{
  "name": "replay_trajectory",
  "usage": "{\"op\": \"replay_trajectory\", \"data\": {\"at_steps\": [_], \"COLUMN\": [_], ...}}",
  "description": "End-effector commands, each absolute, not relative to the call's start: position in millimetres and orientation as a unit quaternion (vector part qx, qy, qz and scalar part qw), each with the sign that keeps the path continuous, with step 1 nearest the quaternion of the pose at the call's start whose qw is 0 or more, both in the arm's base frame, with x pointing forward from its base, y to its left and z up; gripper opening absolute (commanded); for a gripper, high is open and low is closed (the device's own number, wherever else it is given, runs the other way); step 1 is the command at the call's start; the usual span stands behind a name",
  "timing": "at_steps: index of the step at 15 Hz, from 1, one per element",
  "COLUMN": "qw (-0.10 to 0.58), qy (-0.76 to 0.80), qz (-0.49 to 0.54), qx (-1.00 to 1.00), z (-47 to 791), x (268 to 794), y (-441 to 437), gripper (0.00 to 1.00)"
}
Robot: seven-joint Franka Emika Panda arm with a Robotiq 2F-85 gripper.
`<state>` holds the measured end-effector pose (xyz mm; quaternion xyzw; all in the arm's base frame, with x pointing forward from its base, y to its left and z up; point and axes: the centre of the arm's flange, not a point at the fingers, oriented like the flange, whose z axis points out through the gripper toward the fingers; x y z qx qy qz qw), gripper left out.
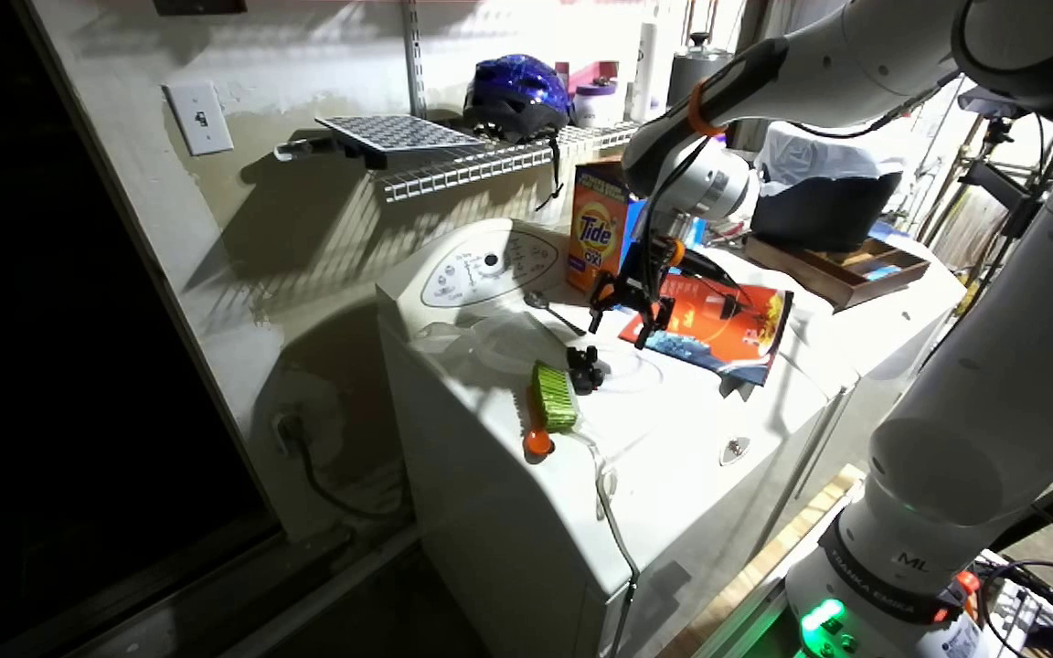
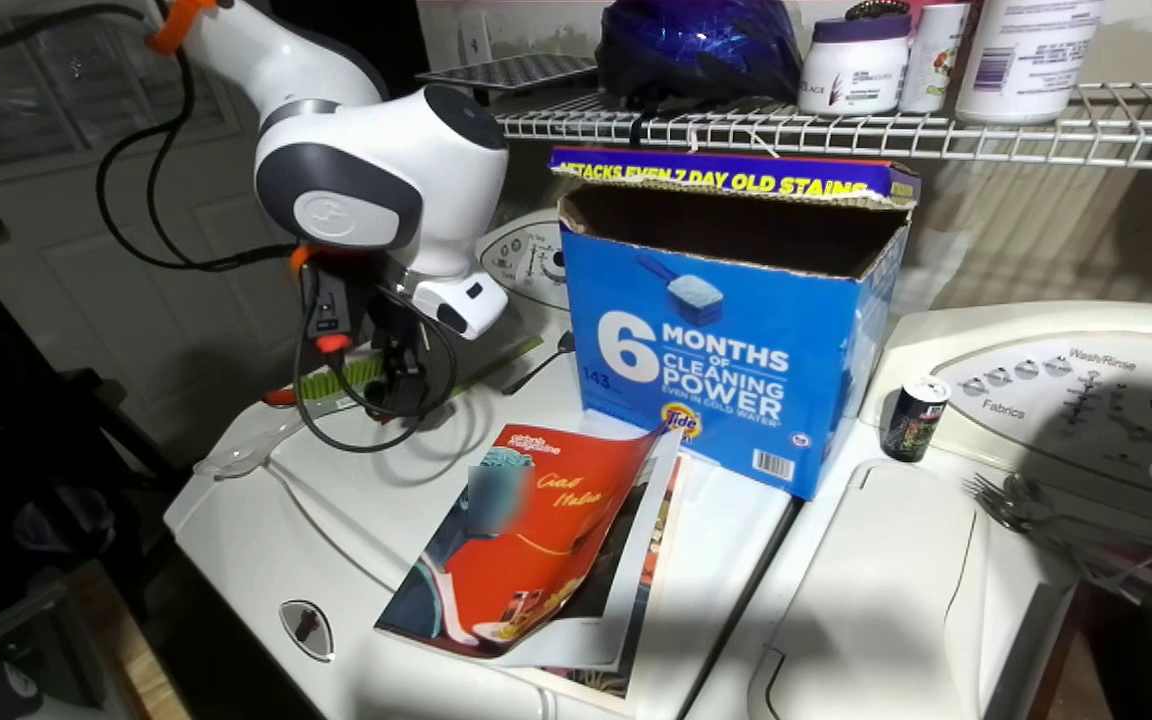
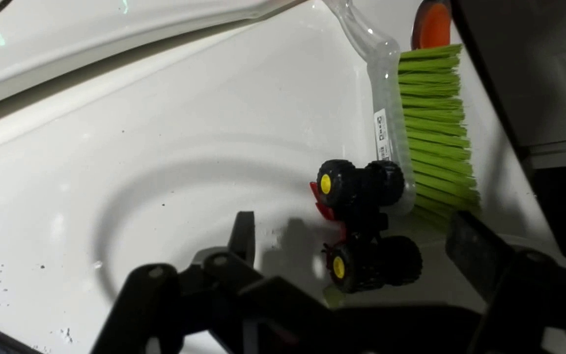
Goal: Place the toy car upright.
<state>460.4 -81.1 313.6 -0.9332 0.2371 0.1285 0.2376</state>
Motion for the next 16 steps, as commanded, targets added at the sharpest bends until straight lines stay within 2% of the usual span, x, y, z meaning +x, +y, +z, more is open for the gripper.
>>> {"op": "replay_trajectory", "data": {"at_steps": [1, 7, 16], "qw": [0.158, 0.087, 0.041], "qy": [0.258, 0.253, 0.198], "qz": [0.131, 0.099, 0.024], "qx": [-0.944, -0.959, -0.979], "z": [321, 331, 327], "x": [471, 473, 462], "y": [-51, -2, 51], "gripper": [1.00, 1.00, 1.00]}}
